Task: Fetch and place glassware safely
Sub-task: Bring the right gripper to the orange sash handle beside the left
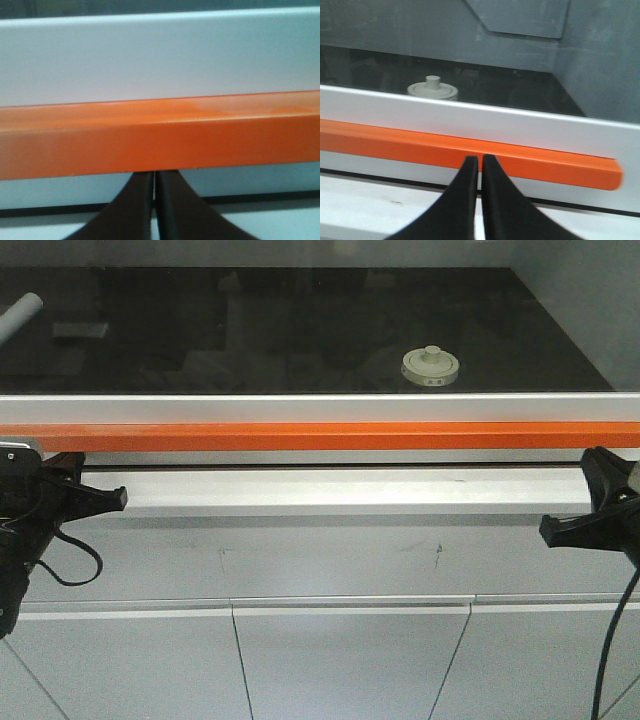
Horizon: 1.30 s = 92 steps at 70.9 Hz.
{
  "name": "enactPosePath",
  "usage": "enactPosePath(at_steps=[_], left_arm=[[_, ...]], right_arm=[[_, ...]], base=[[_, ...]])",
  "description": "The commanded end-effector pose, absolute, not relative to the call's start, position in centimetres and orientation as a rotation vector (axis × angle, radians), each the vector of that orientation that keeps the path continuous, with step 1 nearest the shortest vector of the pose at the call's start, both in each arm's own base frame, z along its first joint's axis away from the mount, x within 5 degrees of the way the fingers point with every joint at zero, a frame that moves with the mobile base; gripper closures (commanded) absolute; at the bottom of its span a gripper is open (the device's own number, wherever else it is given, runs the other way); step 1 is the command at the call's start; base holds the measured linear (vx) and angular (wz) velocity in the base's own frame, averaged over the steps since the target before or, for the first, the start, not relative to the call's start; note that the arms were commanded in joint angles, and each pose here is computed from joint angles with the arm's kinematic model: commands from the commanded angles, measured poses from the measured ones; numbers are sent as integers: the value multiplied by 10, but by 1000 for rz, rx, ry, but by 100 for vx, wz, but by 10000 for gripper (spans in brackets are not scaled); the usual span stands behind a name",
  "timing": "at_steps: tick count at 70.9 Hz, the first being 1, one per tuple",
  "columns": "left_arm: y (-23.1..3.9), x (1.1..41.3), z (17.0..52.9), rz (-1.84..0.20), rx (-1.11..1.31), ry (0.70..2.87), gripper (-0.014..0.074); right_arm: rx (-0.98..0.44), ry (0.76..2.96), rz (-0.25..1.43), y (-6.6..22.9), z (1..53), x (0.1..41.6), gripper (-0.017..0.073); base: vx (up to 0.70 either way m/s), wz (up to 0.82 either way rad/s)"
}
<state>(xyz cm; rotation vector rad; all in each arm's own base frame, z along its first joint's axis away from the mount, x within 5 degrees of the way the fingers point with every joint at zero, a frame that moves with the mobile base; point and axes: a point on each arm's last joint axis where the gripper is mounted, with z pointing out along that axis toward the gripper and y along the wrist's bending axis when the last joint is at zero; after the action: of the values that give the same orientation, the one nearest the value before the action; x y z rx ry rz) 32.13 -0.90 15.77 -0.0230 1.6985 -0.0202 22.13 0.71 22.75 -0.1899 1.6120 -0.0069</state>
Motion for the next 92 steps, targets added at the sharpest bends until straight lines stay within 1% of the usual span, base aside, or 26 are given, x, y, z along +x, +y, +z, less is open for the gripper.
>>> enactPosePath(at_steps=[1, 17, 32, 51, 92], left_arm=[[-11, 326, 185, -29, -21, 1528, 601], [-11, 326, 185, -29, -21, 1526, 601], [-11, 326, 185, -29, -21, 1525, 601], [-11, 326, 185, -29, -21, 1525, 601], [-11, 326, 185, -29, -21, 1525, 601]], right_arm=[[-209, 1477, 30, 11, 237, 231, 559], [-202, 1492, 62, 12, 211, 247, 559], [-158, 1486, 71, 10, 193, 260, 559], [-156, 1512, 70, 9, 182, 283, 559], [-135, 1529, 62, 6, 166, 317, 559]], base=[[0, 0], [0, 0], [0, 0], [0, 0], [0, 0]])
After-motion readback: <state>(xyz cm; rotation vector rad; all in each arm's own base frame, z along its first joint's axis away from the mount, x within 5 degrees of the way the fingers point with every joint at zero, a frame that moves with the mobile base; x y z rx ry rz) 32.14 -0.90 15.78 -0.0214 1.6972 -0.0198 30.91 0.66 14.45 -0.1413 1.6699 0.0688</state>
